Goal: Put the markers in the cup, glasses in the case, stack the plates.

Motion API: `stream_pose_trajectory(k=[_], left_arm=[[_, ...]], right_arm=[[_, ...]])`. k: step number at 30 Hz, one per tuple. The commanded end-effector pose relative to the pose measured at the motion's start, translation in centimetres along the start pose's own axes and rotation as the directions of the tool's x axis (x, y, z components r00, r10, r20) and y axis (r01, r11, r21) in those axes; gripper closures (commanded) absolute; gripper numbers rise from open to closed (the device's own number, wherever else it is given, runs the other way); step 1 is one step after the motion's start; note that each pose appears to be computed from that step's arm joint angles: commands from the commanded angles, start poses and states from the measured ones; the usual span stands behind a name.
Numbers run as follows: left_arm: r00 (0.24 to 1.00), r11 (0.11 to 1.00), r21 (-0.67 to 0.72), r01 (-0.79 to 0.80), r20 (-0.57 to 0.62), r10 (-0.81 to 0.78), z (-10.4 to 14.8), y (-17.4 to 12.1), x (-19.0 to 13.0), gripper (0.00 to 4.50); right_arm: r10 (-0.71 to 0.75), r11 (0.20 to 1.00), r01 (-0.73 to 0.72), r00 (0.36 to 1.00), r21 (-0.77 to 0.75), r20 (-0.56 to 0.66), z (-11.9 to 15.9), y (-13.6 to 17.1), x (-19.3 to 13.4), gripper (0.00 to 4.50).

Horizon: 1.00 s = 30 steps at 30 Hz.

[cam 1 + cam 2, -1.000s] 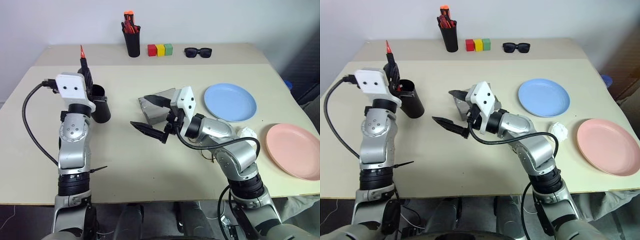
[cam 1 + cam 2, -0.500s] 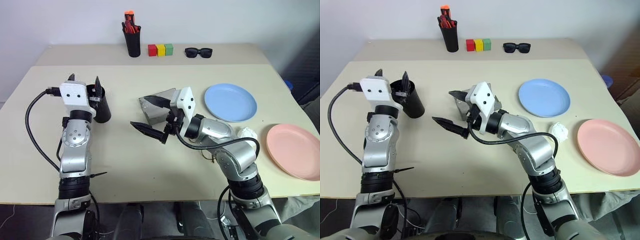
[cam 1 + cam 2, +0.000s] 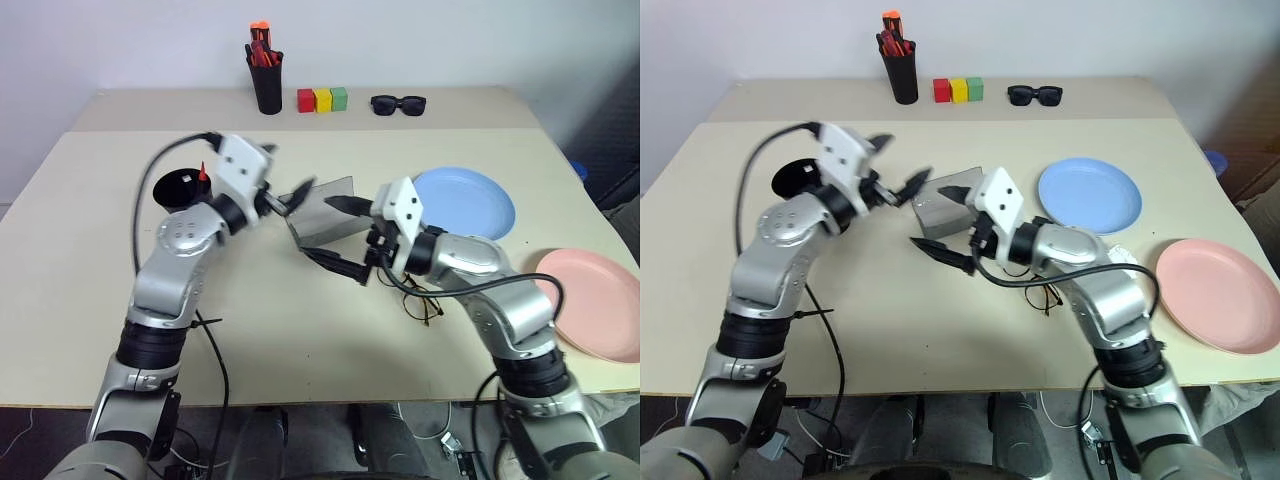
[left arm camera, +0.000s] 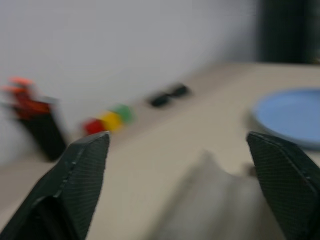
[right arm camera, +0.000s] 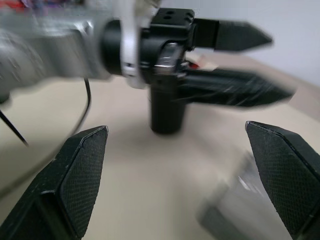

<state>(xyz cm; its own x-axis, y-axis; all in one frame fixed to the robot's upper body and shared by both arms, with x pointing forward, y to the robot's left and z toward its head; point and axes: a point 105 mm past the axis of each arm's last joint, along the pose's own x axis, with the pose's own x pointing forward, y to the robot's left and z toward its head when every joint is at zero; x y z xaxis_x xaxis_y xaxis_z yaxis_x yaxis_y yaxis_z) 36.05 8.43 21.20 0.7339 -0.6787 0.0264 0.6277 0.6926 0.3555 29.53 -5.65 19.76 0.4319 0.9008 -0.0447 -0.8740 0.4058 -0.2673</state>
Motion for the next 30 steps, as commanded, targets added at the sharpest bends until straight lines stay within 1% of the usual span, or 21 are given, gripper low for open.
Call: stream_pose_trajectory(k=[1, 4, 6, 9, 10, 12, 17, 19, 20, 22, 25, 28, 30], left_arm=[[0.984, 0.99, 0.001, 0.144, -0.11, -0.143, -1.7, -1.9, 1.1, 0.06], [0.941, 0.963, -0.042, 0.267, -0.205, -0.269, -4.1, -3.7, 2.4, 0.06], [0.913, 0.951, -0.055, 0.306, -0.268, -0.309, -5.5, -4.2, 3.2, 0.06], [0.89, 0.938, -0.079, 0.338, -0.298, -0.346, -6.3, -4.6, 3.8, 0.06], [0.881, 0.935, -0.093, 0.341, -0.314, -0.353, -6.7, -4.7, 4.0, 0.28], [0.876, 0.935, -0.083, 0.345, -0.329, -0.352, -7.1, -4.6, 4.5, 0.87], [0.867, 0.919, -0.051, 0.391, -0.317, -0.386, -7.0, -4.9, 4.3, 3.23], [0.857, 0.892, 0.066, 0.448, -0.317, -0.407, -7.1, -4.7, 3.4, 4.17], [0.846, 0.865, 0.122, 0.487, -0.312, -0.432, -7.0, -4.9, 2.9, 4.43], [0.826, 0.819, 0.188, 0.542, -0.296, -0.479, -6.6, -5.2, 1.7, 4.43], [0.811, 0.786, 0.235, 0.572, -0.305, -0.499, -6.5, -4.8, 0.1, 4.43], [0.785, 0.749, 0.255, 0.611, -0.31, -0.536, -6.3, -4.9, -1.6, 4.43], [0.765, 0.73, 0.244, 0.639, -0.296, -0.571, -5.9, -5.2, -2.8, 4.43]], right_arm=[[0.007, 0.997, -0.01, 0.999, -0.077, -0.036, 0.4, -0.1, -1.8, 0.0], [-0.047, 0.993, 0.031, 0.99, -0.116, -0.136, -0.9, -1.1, -4.3, 0.0], [-0.067, 0.991, 0.045, 0.982, -0.127, -0.177, -1.4, -1.2, -5.6, 0.0], [-0.092, 0.988, 0.064, 0.974, -0.138, -0.207, -1.6, -1.3, -6.7, 0.0], [-0.107, 0.987, 0.076, 0.971, -0.144, -0.215, -1.7, -1.4, -6.9, 0.0], [-0.134, 0.983, 0.1, 0.963, -0.151, -0.232, -1.8, -1.5, -7.6, 0.0], [-0.162, 0.981, 0.128, 0.954, -0.146, -0.252, -2.2, -1.4, -8.3, 0.0], [-0.168, 0.984, 0.146, 0.948, -0.098, -0.272, -2.7, -1.3, -8.6, 0.0], [-0.167, 0.985, 0.152, 0.946, -0.075, -0.279, -2.8, -1.2, -8.7, 0.0], [-0.161, 0.987, 0.155, 0.938, -0.042, -0.307, -3.3, -0.9, -9.0, 0.0], [-0.171, 0.984, 0.177, 0.912, -0.019, -0.374, -4.2, -0.8, -9.7, 0.0], [-0.176, 0.979, 0.203, 0.906, 0.032, -0.386, -4.6, -0.9, -9.9, 0.0], [-0.181, 0.97, 0.229, 0.902, 0.078, -0.392, -5.0, -1.1, -10.1, 0.0]])
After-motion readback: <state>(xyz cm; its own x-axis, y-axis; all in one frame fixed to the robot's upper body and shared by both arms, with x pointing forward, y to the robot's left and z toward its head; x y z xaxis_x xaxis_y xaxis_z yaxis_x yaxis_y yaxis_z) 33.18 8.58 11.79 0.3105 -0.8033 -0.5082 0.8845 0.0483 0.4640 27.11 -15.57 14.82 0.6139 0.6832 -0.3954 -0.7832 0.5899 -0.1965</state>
